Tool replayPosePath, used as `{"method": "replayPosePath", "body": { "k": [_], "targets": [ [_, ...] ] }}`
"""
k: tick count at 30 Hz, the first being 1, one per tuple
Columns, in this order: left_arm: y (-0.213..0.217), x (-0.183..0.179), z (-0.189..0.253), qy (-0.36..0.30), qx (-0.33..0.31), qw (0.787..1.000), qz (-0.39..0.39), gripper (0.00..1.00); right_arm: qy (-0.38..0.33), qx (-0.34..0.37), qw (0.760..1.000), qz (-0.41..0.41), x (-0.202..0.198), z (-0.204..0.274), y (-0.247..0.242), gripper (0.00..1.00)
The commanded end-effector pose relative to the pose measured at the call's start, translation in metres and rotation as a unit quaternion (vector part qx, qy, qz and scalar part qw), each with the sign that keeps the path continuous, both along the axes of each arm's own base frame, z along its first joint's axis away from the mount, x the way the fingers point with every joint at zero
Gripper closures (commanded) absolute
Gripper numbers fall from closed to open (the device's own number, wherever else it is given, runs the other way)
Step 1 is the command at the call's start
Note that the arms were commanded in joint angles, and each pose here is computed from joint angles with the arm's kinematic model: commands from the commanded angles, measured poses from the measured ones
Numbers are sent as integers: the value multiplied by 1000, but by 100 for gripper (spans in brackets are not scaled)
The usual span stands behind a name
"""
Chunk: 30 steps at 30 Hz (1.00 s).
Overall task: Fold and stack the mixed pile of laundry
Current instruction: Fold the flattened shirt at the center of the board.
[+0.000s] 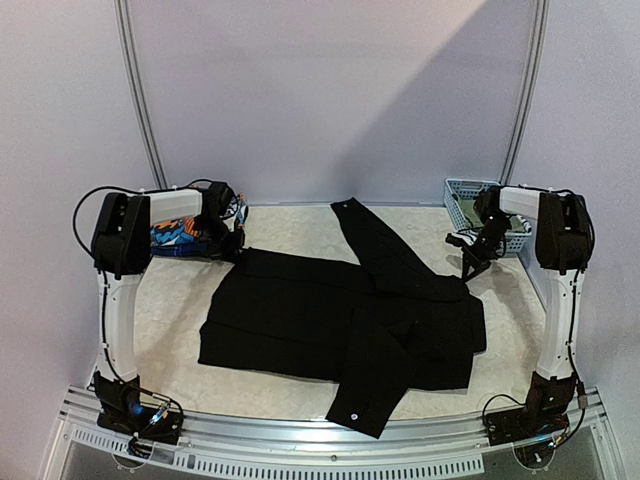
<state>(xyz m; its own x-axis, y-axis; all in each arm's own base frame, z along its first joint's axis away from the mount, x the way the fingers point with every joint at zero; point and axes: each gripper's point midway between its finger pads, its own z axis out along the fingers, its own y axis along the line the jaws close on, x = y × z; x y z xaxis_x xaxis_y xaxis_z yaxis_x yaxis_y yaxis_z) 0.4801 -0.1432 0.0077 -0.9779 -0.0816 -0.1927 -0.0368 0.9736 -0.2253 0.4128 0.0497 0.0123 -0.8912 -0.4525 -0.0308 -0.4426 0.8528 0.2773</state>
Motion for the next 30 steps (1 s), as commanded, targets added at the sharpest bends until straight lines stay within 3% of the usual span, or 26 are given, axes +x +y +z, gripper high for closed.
{"method": "replayPosePath", "body": {
  "k": [1, 3, 4, 6, 13, 24, 27, 30],
  "targets": [
    [12, -10, -5, 11, 13, 1000, 5, 100, -14, -6, 1000, 15, 14, -10, 14, 100],
    [12, -12, -2, 9, 11, 1000, 5, 100, -18, -10, 1000, 9, 18, -6, 15, 98],
    [13, -14, -3, 11, 11, 1000, 5, 100, -17, -15, 1000, -1, 18, -5, 14, 88],
    [13, -16, -2, 12, 12, 1000, 5, 100, -19, -23, 999, -14, 19, -4, 12, 78],
    [15, -19, 3, 7, 10, 1000, 6, 100, -48, -22, 998, -43, 18, 27, 11, 65],
    [14, -22, 7, 2, 6, 1000, 5, 100, -1, 2, 999, -39, -2, 3, 27, 63],
    [14, -22, 7, 2, 5, 1000, 5, 100, -14, 3, 999, -44, 3, 7, 27, 63],
    [13, -21, 8, 1, 3, 1000, 5, 100, -72, -8, 996, -54, 20, 28, 21, 62]
  ]
}}
